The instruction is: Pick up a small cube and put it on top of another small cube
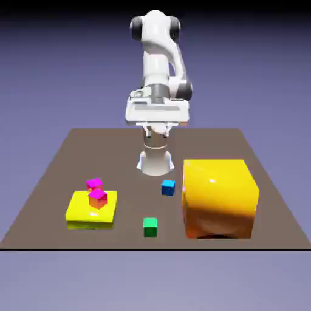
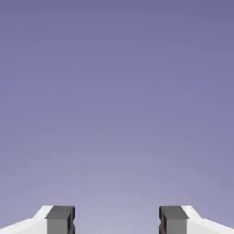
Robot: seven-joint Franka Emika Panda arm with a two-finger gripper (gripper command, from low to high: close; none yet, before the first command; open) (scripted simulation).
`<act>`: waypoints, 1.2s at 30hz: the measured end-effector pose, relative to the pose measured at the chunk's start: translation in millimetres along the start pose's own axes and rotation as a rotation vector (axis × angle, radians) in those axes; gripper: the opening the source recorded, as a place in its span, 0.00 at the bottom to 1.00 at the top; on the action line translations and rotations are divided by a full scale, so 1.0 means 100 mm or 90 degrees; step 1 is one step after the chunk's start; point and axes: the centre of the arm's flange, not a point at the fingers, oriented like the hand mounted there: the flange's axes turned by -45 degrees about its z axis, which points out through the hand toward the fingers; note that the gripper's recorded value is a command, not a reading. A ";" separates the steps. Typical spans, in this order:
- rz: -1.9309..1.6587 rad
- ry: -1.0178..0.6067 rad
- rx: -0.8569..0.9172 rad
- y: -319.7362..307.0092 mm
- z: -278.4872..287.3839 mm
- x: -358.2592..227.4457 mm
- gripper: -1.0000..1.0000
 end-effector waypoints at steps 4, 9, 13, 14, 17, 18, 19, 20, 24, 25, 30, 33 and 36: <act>-0.002 -0.097 -0.011 0.03 0.47 -0.08 0.50; 0.000 -0.219 -0.016 0.08 1.05 -0.28 0.50; 0.008 -0.315 -0.014 0.13 1.50 -0.51 0.50; 0.009 -0.338 -0.012 0.13 1.61 -0.57 0.50; 0.017 -0.408 -0.004 0.15 1.93 -0.79 0.50; 0.019 -0.432 -0.001 0.15 2.03 -0.87 0.50; 0.022 -0.455 0.003 0.15 2.13 -0.95 0.50; 0.026 -0.477 0.007 0.16 2.23 -1.04 0.50; 0.032 -0.516 0.016 0.15 2.49 -1.27 0.50; 0.033 -0.516 0.016 0.15 2.59 -1.36 0.50; 0.032 -0.516 0.015 0.13 2.89 -1.69 0.00; 0.033 -0.516 0.016 0.14 2.71 -1.48 0.00; 0.032 -0.516 0.016 0.16 2.42 -1.21 0.00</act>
